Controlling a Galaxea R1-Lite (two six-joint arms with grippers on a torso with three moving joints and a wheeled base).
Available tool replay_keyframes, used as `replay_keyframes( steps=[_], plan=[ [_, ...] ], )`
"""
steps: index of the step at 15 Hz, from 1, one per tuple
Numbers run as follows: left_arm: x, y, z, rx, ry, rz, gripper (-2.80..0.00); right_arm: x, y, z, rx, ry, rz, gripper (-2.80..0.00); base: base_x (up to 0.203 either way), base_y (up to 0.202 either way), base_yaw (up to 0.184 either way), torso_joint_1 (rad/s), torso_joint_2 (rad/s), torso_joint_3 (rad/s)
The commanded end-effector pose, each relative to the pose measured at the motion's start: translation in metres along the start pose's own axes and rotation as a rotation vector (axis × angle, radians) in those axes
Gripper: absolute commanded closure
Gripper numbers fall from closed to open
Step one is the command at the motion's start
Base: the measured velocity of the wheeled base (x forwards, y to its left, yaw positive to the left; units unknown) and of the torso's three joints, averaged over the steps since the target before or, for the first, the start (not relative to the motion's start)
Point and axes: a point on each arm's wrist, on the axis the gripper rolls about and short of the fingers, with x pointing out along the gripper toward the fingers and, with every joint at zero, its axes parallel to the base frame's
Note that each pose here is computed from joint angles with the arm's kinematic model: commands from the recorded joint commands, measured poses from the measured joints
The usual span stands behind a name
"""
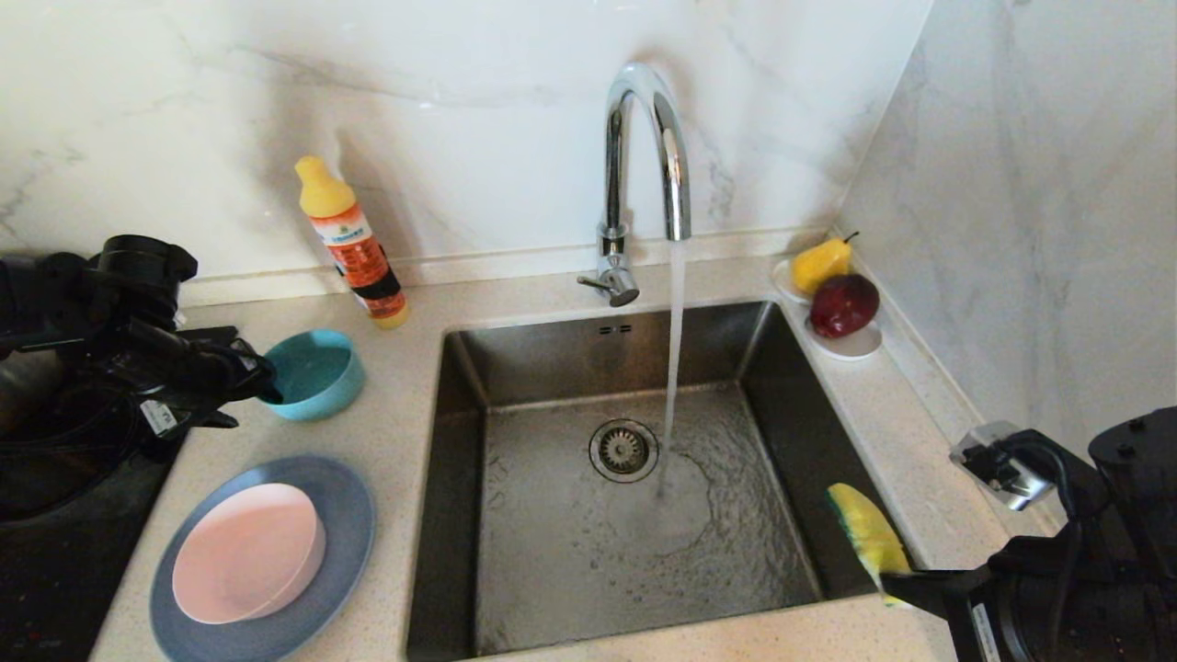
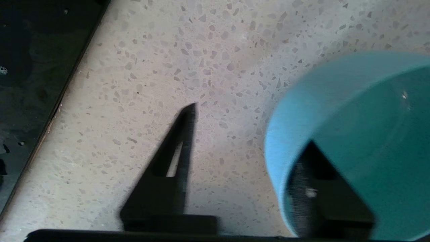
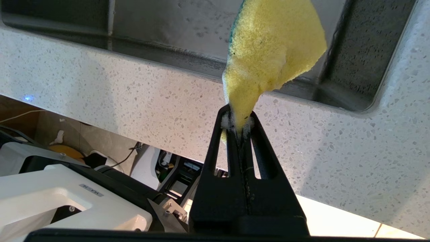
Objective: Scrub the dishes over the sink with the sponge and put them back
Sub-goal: Pick up a bowl and the sponge
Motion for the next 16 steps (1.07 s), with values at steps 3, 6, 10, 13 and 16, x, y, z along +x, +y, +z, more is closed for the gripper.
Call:
replay_keyframes(
  steps=[3,6,10,13,16],
  plan=[
    [-0.007,0.013,0.007,-0.013,-0.018,0.029,0.0,0.0,0.0,0.001,0.002,-0.004,0.0,0.0,0.0,0.0,0.0,0.0,0.0,0.0],
    [-0.018,0.028,0.014,-0.035,-0.032,0.053,0.0,0.0,0.0,0.001,0.002,-0.004,0.0,0.0,0.0,0.0,0.0,0.0,0.0,0.0],
    [-0.069,0.029,0.019,-0.048,-0.118,0.016,0.0,-0.001,0.001,0.002,0.001,-0.008,0.002,0.0,0.0,0.0,0.0,0.0,0.0,0.0],
    [-0.136,0.024,0.01,-0.037,-0.229,-0.046,0.0,-0.004,0.0,0.001,0.003,-0.016,0.004,0.0,0.0,0.0,0.0,0.0,0.0,0.0],
    [-0.211,0.024,-0.017,-0.009,-0.341,-0.172,0.0,-0.008,0.0,0.001,0.005,-0.029,0.008,0.0,0.0,0.0,0.0,0.0,0.0,0.0]
  ],
)
